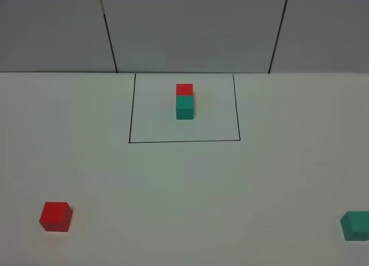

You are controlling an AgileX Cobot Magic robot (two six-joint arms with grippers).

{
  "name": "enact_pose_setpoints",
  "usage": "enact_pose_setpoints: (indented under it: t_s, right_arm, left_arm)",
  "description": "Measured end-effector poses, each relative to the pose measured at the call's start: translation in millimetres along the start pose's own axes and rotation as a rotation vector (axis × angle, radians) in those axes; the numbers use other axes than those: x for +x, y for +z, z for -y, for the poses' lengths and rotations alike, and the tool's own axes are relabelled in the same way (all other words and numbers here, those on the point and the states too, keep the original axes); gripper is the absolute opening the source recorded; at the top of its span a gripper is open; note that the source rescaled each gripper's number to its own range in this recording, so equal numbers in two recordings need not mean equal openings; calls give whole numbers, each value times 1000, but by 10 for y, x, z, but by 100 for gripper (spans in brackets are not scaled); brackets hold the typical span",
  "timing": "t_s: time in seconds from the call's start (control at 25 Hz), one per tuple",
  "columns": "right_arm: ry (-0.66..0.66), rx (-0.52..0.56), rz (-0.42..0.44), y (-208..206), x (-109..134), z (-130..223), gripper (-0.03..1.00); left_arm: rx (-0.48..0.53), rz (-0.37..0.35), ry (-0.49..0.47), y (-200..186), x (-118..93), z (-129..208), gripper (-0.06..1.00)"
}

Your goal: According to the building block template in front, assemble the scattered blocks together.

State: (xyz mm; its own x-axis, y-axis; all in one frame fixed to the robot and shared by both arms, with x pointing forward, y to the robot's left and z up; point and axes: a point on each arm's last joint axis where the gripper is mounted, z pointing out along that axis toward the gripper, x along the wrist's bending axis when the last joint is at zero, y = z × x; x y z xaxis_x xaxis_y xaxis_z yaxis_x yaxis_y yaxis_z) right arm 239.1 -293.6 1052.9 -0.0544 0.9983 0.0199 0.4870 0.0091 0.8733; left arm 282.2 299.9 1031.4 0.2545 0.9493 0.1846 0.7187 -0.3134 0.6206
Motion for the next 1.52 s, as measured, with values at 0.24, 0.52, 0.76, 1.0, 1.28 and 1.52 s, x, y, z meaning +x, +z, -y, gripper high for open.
enact_pose_setpoints:
  t_s: [0.24,0.52,0.76,1.0,1.28,1.52]
  right_arm:
    - [0,0,0,0,0,0,57]
    - [0,0,0,0,0,0,57]
    - [0,0,0,0,0,0,57]
    - [0,0,0,0,0,0,57]
    - [0,0,0,0,0,0,57]
    - [0,0,0,0,0,0,57]
  left_arm:
    - [81,-32,111,282,120,-235,90]
    - [184,-60,226,706,239,-446,90]
    - [232,-47,264,875,318,-696,90]
    - [288,-19,330,1002,377,-891,90]
    - [370,86,556,1203,236,-911,90]
    - [459,192,730,1308,31,-878,90]
